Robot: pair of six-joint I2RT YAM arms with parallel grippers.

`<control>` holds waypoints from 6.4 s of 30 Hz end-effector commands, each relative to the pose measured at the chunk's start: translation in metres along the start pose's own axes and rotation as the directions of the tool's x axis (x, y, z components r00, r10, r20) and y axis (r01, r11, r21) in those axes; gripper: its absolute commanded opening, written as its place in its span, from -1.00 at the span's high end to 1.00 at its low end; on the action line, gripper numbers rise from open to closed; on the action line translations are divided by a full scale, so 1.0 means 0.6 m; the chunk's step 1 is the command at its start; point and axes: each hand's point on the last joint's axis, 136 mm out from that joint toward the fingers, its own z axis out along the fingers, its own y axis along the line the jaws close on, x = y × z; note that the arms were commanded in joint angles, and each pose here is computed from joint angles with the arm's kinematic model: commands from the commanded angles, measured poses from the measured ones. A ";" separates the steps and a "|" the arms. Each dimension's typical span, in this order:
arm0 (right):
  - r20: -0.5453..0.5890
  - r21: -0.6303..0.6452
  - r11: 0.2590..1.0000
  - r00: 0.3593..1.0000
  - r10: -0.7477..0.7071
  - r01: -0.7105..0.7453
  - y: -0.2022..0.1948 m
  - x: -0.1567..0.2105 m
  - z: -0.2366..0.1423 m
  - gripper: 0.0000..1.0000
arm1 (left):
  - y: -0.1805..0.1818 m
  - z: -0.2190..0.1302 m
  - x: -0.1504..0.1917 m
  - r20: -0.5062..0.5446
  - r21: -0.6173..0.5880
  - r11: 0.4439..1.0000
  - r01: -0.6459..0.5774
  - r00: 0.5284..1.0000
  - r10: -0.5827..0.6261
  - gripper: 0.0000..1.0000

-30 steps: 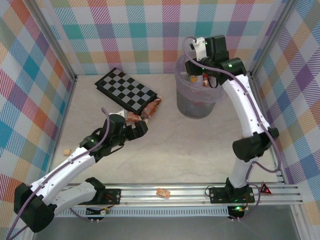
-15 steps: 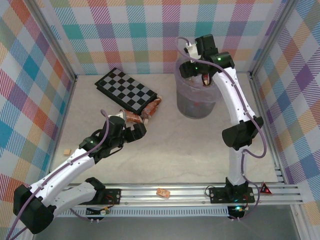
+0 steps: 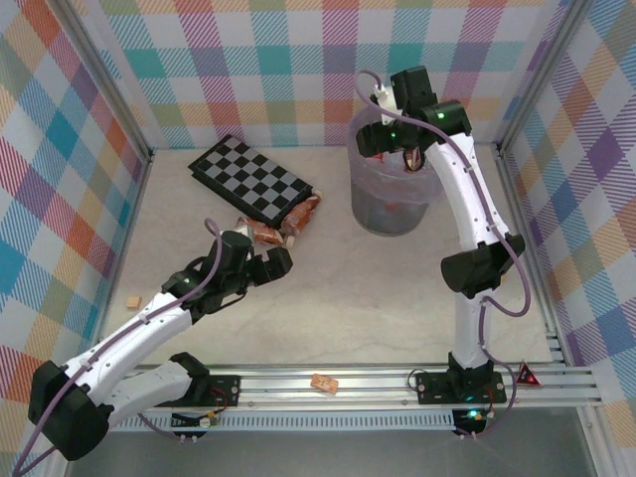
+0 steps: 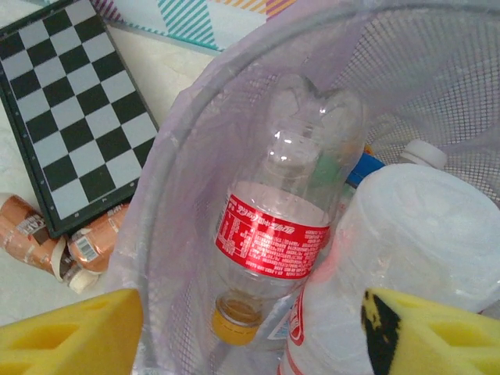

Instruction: Put the plastic bottles in the bin

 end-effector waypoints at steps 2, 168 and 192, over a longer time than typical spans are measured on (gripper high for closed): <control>0.095 -0.035 0.999 0.995 0.019 -0.016 0.009 -0.039 -0.011 -0.31 | 0.001 0.007 0.001 -0.004 0.006 1.000 0.014 1.000 -0.014 -0.93; 0.393 0.004 0.984 0.904 0.165 -0.181 -0.134 -0.049 -0.209 0.03 | -0.166 0.000 -0.001 0.030 0.398 0.905 -0.147 0.989 0.147 -0.90; 0.303 0.055 0.970 0.930 0.208 -0.235 -0.188 -0.069 -0.066 -0.10 | -0.172 -0.051 -0.011 0.064 0.450 0.886 -0.111 0.994 0.092 -0.88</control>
